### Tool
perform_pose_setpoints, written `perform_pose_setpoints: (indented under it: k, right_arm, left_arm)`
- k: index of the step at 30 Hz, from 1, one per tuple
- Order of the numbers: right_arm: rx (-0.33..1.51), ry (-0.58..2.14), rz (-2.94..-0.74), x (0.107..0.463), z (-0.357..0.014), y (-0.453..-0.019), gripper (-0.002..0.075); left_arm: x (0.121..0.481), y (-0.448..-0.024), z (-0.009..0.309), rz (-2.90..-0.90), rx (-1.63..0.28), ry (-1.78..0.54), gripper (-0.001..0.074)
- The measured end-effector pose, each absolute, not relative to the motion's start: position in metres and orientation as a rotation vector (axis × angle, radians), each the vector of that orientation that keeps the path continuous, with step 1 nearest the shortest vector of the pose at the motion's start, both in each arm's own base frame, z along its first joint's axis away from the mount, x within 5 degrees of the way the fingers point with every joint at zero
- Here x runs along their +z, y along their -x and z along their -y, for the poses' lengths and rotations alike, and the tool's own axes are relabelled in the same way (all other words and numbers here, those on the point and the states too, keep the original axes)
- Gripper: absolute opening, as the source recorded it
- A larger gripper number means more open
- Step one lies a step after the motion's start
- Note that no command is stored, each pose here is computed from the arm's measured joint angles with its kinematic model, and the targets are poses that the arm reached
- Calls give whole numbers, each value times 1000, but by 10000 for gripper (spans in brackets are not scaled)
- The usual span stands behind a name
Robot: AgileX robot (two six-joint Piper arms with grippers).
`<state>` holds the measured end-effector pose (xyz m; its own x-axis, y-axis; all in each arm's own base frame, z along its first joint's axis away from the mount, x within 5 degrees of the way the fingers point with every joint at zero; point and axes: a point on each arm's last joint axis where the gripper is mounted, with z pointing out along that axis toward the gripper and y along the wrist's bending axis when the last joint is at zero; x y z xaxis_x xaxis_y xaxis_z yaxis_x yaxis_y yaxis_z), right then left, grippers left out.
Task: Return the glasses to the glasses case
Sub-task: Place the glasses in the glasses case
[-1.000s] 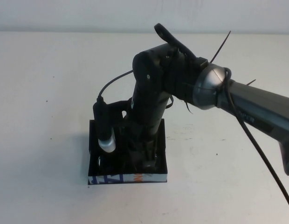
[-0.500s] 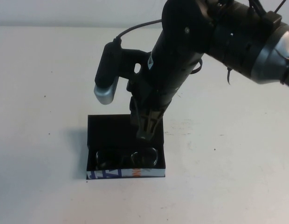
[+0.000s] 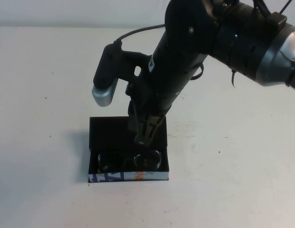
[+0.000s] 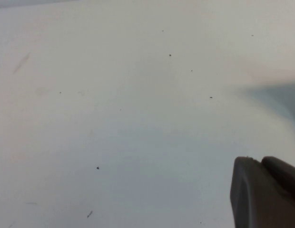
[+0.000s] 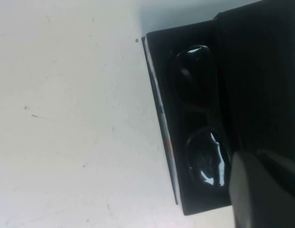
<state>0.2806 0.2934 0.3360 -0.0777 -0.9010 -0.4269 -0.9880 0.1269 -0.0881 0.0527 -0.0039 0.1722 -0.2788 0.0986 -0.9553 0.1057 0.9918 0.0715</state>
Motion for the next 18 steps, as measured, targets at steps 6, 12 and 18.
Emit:
perform_pose_setpoints:
  k: [6, 12, 18]
  right_arm:
    - [334, 1766, -2098, 335, -293, -281, -11]
    - [363, 1617, -2217, 336, -288, -287, -11]
    - [404, 1394, -2334, 336, -281, -299, -11]
  left_arm:
    - [182, -55, 3, -1743, 20, -153, -1]
    - [203, -56, 6, -1527, -273, 107, -1]
    - [212, -57, 7, -1588, -439, 256, -1]
